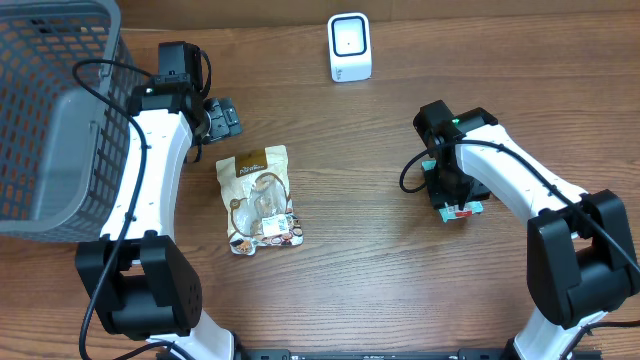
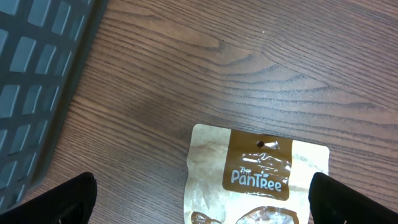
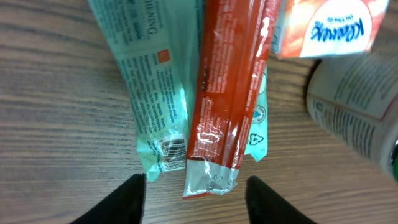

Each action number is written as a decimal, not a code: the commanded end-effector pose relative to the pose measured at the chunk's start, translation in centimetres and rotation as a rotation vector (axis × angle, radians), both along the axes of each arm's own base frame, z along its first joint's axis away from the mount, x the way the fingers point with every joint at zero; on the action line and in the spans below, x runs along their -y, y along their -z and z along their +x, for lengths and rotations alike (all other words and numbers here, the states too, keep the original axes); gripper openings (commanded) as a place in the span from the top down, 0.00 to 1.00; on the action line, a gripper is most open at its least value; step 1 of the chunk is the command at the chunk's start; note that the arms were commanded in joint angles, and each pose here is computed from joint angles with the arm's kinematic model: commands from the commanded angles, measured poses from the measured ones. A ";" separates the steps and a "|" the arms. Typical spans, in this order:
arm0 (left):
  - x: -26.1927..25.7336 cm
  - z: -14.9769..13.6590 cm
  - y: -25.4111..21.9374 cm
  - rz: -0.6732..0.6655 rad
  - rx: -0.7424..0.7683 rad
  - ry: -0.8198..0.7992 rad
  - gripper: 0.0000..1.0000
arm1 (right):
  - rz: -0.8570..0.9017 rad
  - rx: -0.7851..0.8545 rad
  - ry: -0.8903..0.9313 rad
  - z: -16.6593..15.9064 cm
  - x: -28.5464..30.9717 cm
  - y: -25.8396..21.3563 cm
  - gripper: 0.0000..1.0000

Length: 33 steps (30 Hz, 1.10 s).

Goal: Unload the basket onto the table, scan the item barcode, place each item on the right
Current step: 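Carry the red stick right, lower it beside the teal pack, open gripper, then move the right gripper left to the brown PanTree pouch and grasp it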

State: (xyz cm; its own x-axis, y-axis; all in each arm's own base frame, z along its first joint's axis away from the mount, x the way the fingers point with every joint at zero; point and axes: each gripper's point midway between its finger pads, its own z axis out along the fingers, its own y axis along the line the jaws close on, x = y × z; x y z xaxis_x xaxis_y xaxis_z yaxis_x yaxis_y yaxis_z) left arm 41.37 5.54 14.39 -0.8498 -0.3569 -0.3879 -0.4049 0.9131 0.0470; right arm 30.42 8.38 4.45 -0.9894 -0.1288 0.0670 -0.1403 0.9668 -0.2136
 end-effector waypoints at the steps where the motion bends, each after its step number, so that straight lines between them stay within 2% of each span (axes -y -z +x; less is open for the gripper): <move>1: -0.1 0.1 0.2 0.013 -0.006 -0.001 0.00 | 0.001 0.008 0.004 0.2 0.1 0.2 0.40; 5: -0.1 0.1 0.2 0.012 -0.006 -0.001 0.00 | 0.056 0.059 0.051 1.3 -1.0 0.4 0.38; 10: -0.1 0.1 0.2 0.012 -0.005 -0.002 0.00 | 0.348 0.049 0.128 1.8 -6.6 0.5 0.43; 13: -0.1 0.1 0.2 0.012 -0.006 -0.001 0.00 | 0.505 0.045 0.098 1.9 -10.6 -0.1 0.44; 17: -0.1 0.1 0.2 0.013 -0.006 -0.001 0.00 | 0.600 0.090 0.052 1.9 -15.5 -0.8 0.43; 22: -0.1 0.1 0.2 0.012 -0.005 -0.001 0.00 | 0.718 0.219 -0.125 1.3 -23.9 -2.2 0.46; 24: -0.1 0.1 0.2 0.013 -0.006 -0.001 0.00 | 0.728 0.296 -0.189 0.9 -26.8 -2.5 0.46; 27: -0.1 0.1 0.2 0.012 -0.005 -0.001 0.00 | 0.658 0.466 -0.269 0.7 -29.9 -2.6 0.42; 33: -0.1 0.1 0.2 0.012 -0.006 -0.001 0.00 | 0.526 0.773 -0.287 1.9 -31.9 -4.4 0.39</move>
